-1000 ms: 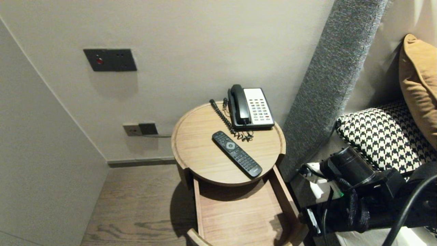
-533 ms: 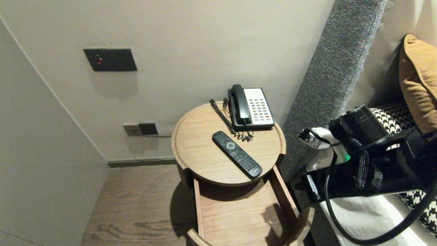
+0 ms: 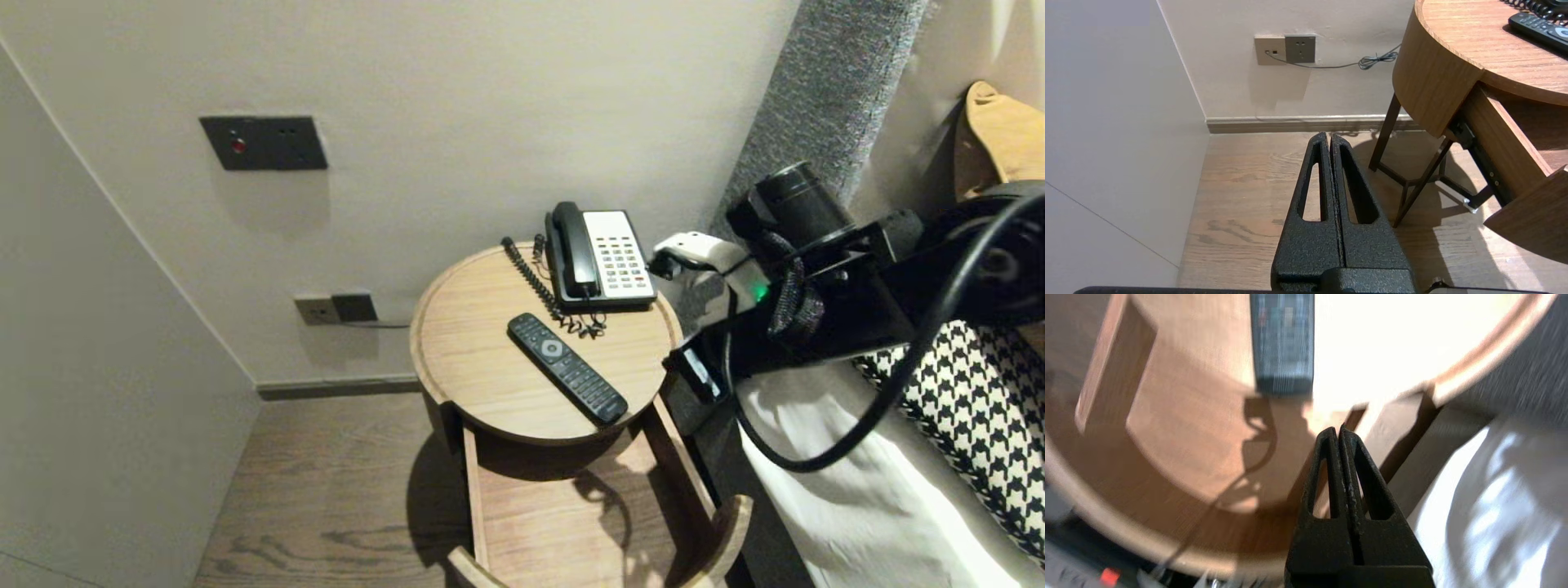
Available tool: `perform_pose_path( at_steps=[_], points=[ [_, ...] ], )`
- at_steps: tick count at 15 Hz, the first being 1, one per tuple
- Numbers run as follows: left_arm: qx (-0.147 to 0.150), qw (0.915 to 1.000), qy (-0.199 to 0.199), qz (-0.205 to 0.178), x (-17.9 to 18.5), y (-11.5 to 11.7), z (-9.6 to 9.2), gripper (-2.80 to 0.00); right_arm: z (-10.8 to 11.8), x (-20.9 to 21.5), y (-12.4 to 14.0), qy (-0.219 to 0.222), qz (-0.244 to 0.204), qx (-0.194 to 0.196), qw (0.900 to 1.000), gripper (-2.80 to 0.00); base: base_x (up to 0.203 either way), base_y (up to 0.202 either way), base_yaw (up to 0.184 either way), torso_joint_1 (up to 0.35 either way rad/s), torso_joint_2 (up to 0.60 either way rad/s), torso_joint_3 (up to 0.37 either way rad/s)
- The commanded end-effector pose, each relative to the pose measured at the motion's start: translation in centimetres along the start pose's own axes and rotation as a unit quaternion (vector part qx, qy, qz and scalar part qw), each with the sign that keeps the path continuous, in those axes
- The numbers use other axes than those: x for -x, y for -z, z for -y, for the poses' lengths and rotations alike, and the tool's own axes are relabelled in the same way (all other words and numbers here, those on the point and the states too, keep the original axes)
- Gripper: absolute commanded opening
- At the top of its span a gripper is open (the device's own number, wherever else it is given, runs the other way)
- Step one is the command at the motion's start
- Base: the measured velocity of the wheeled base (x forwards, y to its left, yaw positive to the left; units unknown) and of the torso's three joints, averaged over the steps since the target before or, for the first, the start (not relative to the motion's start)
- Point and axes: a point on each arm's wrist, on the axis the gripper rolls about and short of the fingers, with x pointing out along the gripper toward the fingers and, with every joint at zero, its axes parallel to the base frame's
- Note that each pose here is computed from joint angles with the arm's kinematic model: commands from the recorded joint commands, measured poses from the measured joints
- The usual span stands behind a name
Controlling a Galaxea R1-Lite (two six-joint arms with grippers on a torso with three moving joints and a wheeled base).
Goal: Put the remote controls on the table in the drawer one by one
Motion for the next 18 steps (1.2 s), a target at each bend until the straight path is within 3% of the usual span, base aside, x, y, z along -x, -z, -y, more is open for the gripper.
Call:
perform_pose_path(
  at_steps=[1, 5, 6, 15, 18],
  points=[
    [0.000, 1.0000, 0.000, 0.001, 0.0, 0.0, 0.0, -2.80, 0.0, -2.9, -1.5, -0.004, -0.006, 0.005, 1.000, -2.80, 0.000, 0.000, 0.000, 0.000, 0.00, 0.000],
    [0.000, 1.0000, -0.001, 0.001, 0.0, 0.0, 0.0, -2.80, 0.2, -4.4, -2.8, -0.005, 0.005, 0.012, 1.000, -2.80, 0.000, 0.000, 0.000, 0.000, 0.00, 0.000],
    [0.000, 1.0000, 0.000, 0.000, 0.0, 0.0, 0.0, -2.80, 0.3, -4.5, -3.1, -0.004, 0.011, 0.019, 1.000, 0.00, 0.000, 0.000, 0.000, 0.000, 0.00, 0.000],
    [0.000, 1.0000, 0.001, 0.001, 0.0, 0.0, 0.0, -2.80, -1.3, -7.0, -7.1, -0.015, 0.061, 0.031, 0.998, 0.00, 0.000, 0.000, 0.000, 0.000, 0.00, 0.000],
    [0.000, 1.0000, 0.000, 0.001, 0.0, 0.0, 0.0, -2.80, -1.7, -9.2, -7.3, -0.019, 0.052, 0.039, 0.998, 0.00, 0.000, 0.000, 0.000, 0.000, 0.00, 0.000]
  ],
)
